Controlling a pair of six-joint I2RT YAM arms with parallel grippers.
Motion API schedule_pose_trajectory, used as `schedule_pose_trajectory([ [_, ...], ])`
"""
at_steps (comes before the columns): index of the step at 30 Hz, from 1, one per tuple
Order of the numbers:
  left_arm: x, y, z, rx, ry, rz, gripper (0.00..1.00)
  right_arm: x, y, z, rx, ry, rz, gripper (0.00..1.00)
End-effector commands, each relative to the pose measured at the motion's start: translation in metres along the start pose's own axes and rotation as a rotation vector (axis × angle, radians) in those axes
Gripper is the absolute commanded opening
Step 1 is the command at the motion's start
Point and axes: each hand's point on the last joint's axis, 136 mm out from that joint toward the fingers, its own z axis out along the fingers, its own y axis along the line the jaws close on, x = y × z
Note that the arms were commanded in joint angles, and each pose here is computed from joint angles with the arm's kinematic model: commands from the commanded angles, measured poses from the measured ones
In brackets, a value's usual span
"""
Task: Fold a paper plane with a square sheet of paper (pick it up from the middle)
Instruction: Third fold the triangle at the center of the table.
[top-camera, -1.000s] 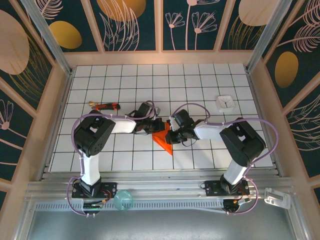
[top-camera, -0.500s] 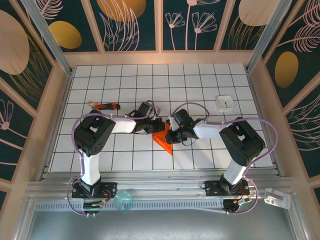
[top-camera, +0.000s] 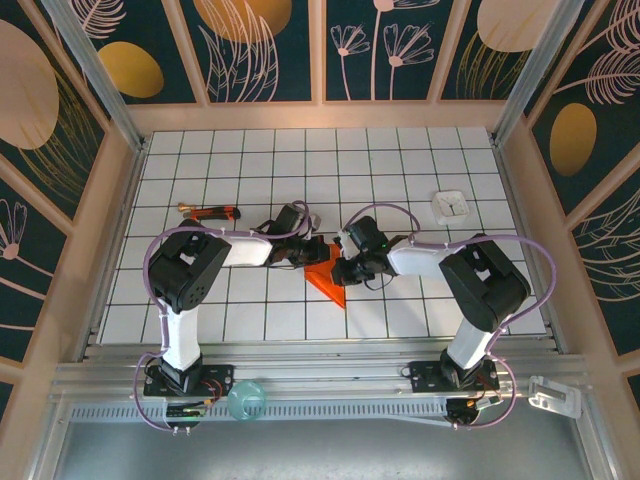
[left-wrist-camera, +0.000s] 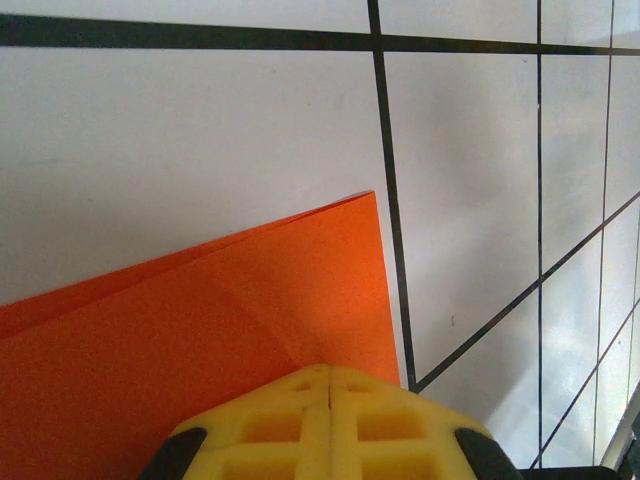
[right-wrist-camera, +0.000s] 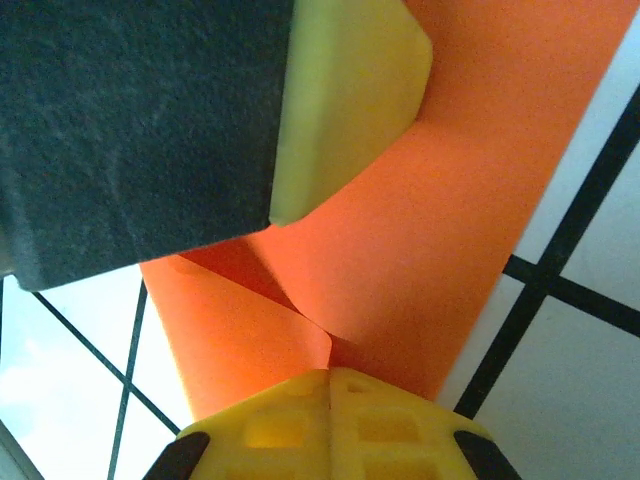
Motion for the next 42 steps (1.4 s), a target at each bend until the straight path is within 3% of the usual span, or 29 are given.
schedule_pose_trajectory([
  [1,0.045,0.051,0.015,-0.142,0.138,-0.064,0.00,-0.006,-0.003,0.002,0.009,0.003,-0.012,0.00],
  [42,0.045,0.054,0.011,-0.162,0.130,-0.064,0.00,0.020,0.003,0.006,-0.005,0.030,0.018,0.00],
])
